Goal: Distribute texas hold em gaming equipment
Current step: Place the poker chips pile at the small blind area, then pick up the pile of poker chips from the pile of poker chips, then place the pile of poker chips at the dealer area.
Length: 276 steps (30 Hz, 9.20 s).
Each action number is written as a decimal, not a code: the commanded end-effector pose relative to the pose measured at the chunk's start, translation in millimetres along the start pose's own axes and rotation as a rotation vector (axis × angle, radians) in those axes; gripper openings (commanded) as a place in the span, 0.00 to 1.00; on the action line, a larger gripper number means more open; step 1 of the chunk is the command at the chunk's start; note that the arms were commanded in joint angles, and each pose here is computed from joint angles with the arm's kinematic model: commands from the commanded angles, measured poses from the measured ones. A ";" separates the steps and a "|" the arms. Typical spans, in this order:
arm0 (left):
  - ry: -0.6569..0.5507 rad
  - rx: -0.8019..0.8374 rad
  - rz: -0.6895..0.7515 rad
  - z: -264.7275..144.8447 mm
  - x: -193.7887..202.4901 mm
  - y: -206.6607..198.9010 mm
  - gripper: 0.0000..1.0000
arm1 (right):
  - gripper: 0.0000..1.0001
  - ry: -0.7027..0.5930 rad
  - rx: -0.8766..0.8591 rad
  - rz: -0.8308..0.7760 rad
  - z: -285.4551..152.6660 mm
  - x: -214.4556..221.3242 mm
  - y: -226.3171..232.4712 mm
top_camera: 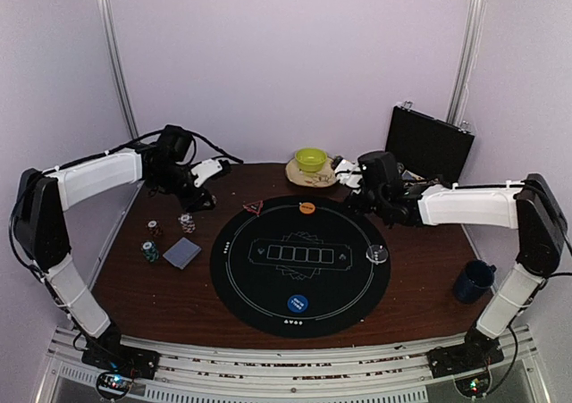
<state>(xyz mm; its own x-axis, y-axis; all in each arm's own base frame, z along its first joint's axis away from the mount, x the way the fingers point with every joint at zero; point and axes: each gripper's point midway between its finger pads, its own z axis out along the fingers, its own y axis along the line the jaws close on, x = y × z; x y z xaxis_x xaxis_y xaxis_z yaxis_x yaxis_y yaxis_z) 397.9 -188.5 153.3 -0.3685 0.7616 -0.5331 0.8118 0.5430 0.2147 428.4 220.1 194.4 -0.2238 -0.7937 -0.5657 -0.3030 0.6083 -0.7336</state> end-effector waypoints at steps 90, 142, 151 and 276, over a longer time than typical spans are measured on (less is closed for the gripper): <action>-0.136 -0.216 -0.031 -17.6 -4.1 26.1 0.98 | 1.00 -0.037 -0.036 0.012 -7.1 20.1 -32.8; 0.105 0.003 -0.382 66.6 97.8 69.1 0.60 | 1.00 -0.030 -0.013 -0.098 -9.9 17.7 -7.0; 0.100 -0.002 -0.378 64.2 95.8 70.2 0.53 | 1.00 -0.031 -0.007 -0.097 -10.7 17.2 -7.6; -0.272 0.537 0.331 181.9 -217.4 -388.4 0.31 | 1.00 0.130 0.232 0.162 9.1 111.8 -149.2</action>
<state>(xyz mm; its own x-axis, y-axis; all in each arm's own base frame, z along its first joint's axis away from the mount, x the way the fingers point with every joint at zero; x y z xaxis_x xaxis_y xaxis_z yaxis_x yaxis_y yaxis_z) 246.9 -619.8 38.1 0.0024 0.7267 -0.6869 1.0000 0.0009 0.0045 459.6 42.6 223.1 -0.3974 -0.6842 -0.6115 -0.0691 0.6868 -0.7236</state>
